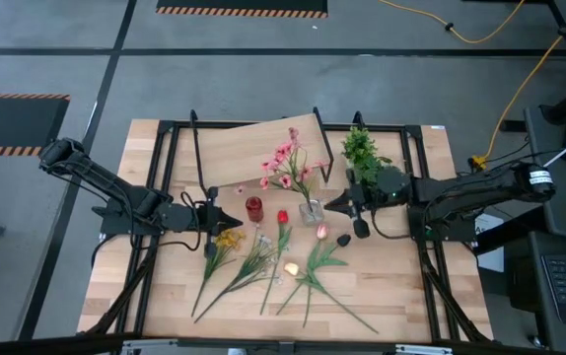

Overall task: Pick and place flowers into a vace then onto a shelf
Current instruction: Put the yellow flowers into the transparent flower vase

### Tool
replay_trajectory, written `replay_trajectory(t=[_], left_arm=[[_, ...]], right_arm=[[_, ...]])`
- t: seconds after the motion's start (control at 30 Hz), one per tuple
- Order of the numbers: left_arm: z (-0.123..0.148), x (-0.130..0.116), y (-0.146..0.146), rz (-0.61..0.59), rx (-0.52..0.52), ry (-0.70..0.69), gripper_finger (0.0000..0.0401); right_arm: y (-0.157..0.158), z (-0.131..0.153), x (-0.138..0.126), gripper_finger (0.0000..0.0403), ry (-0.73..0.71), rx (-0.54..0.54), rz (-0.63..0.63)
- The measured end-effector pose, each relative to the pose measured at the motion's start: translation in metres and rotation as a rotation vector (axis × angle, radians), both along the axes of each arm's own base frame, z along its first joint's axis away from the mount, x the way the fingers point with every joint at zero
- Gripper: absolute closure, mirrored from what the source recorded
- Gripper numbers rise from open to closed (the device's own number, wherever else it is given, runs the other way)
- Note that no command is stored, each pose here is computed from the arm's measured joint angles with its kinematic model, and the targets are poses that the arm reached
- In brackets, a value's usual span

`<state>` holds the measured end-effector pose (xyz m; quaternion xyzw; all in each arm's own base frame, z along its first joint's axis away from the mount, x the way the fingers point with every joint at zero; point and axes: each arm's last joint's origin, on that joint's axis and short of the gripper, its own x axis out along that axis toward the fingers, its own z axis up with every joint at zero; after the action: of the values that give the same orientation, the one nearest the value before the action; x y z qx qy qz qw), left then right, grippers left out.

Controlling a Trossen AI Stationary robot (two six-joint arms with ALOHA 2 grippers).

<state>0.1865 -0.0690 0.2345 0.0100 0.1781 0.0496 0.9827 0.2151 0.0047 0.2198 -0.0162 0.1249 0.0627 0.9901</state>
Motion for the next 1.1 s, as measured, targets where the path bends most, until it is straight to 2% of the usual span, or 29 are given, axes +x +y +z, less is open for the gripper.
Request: replay_trajectory(t=[0.33,0.57,0.67,0.83,0.97,1.1], left_arm=[[-0.002,-0.001,0.0,0.0,0.008,0.016,0.0398],[-0.001,0.0,0.0,0.001,0.004,0.009,0.0398],[0.0,0.0,-0.001,-0.005,-0.001,0.0,0.0398],[0.004,-0.002,-0.009,-0.048,-0.04,-0.046,0.0398],[0.006,-0.003,-0.021,-0.058,-0.059,-0.081,0.0398],[0.003,-0.005,-0.035,-0.011,-0.053,-0.061,0.0398]], right_arm=[[0.017,0.004,0.002,0.0398,-0.054,-0.006,0.078],[0.024,-0.002,0.004,0.04,-0.028,0.009,0.068],[0.031,-0.004,0.008,0.0401,-0.04,0.048,0.07],[0.05,-0.008,0.01,0.0401,-0.047,0.039,0.076],[0.063,0.003,0.012,0.0401,-0.075,0.04,0.103],[0.078,0.014,0.011,0.0401,-0.106,0.052,0.165]])
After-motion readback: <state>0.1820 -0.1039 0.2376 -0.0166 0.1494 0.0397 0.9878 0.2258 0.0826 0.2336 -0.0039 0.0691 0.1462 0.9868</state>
